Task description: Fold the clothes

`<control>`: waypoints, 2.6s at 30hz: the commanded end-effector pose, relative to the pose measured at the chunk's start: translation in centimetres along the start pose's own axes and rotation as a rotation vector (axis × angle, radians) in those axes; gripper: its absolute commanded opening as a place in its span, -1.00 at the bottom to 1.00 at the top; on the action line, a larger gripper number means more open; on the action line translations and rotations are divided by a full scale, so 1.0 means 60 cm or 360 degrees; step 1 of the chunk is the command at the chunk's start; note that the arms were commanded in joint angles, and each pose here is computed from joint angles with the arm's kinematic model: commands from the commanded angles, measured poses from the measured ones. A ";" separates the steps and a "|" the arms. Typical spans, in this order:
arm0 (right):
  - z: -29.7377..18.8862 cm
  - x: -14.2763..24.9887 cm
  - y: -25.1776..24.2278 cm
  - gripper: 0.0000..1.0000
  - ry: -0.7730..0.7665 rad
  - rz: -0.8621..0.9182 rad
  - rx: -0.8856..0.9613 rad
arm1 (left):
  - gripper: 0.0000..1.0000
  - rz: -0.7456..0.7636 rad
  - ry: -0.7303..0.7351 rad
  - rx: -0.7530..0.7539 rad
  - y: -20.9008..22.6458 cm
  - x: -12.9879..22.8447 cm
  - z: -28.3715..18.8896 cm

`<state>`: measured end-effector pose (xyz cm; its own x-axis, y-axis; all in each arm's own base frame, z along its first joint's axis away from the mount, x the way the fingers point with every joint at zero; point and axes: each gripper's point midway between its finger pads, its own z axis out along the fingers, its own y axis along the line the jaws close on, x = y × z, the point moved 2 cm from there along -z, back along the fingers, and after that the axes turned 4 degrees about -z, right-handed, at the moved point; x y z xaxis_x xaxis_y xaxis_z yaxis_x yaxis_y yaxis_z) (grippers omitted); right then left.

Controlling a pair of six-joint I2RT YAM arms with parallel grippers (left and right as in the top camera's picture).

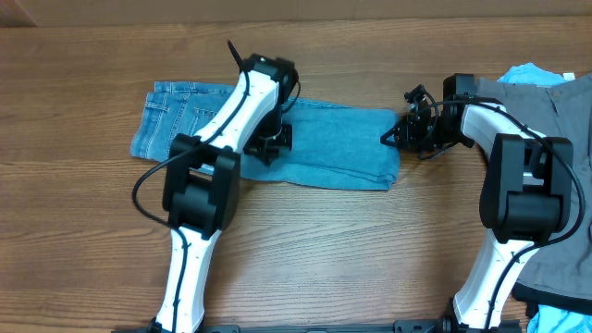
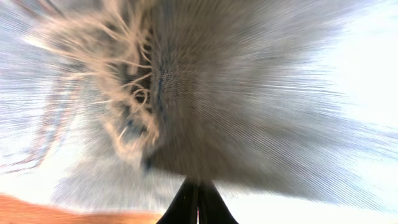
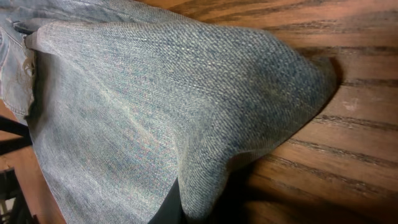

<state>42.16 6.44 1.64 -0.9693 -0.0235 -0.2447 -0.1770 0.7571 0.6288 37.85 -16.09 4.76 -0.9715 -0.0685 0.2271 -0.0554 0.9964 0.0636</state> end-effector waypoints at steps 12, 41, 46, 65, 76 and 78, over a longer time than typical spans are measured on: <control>-0.180 -0.053 -0.002 -0.92 -0.0135 -0.0056 0.0281 | -0.78 -0.0349 -0.0708 0.0346 0.182 0.000 -0.302; -0.272 -0.129 0.244 -0.92 -0.0171 -0.0363 0.0633 | -0.92 0.0398 -0.0479 0.1501 -0.120 -0.051 -0.249; -0.299 -0.129 0.260 -0.92 -0.0207 -0.0307 0.0667 | -0.92 0.0408 -0.0339 0.1561 -0.191 -0.071 -0.175; -0.307 -0.131 0.265 -0.92 -0.0245 -0.0205 0.0667 | -0.92 0.0079 -0.0574 0.1092 -0.210 -0.132 -0.097; -0.307 -0.127 0.265 -0.92 -0.0232 -0.0191 0.0667 | -0.92 0.0097 -0.0432 0.1231 -0.266 -0.149 0.006; -0.307 -0.127 0.264 -0.92 -0.0231 -0.0190 0.0668 | -0.92 0.0144 -0.0482 0.1277 -0.273 -0.154 -0.012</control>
<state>43.50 6.75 24.27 -0.9370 -0.0740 -0.3413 -0.1659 0.9543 0.2486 47.92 -31.40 2.53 -0.9921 -0.0962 -0.0808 -0.0203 0.7572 -0.6529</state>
